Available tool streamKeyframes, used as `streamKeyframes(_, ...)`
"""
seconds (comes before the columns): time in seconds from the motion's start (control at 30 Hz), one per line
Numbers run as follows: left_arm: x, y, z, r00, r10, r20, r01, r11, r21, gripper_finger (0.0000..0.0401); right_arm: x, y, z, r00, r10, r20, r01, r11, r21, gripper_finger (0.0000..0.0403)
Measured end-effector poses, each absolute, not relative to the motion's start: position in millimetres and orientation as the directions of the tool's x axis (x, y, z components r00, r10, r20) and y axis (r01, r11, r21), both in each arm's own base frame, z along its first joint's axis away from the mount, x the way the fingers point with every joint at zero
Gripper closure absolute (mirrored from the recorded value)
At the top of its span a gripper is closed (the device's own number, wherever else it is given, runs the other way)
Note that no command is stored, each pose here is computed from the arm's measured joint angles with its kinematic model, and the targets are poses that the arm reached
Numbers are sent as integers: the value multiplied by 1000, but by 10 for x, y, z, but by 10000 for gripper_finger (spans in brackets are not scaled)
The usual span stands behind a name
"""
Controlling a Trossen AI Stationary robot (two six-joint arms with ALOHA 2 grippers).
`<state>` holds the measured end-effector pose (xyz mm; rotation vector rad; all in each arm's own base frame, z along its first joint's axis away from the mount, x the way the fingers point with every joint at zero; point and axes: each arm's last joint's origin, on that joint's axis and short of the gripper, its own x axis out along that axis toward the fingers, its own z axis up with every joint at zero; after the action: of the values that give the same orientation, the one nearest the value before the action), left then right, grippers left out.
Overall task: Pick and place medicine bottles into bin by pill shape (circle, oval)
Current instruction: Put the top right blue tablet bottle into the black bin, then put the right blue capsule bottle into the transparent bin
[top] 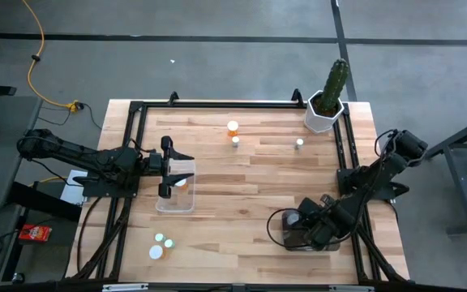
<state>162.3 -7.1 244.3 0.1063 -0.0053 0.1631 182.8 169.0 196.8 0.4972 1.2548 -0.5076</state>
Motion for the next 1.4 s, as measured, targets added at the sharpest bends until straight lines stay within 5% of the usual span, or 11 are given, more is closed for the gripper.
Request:
streamKeyframes(0.8,1623,-71,2442,987,161,13,-162,981,105,178,1870,1647,1985,289,-142,-947,591,804,59,218)
streamKeyframes(1.03,1623,-71,2442,987,161,13,-162,981,105,178,1752,1515,2265,381,-125,-916,548,829,114,219)
streamKeyframes(1.27,1623,-71,2442,987,161,13,-162,981,105,178,1722,1227,2525,546,-307,-780,555,830,62,219)
streamKeyframes(1.4,1623,-71,2443,987,161,13,-162,981,105,178,1879,985,2430,523,-380,-763,560,828,-28,219)
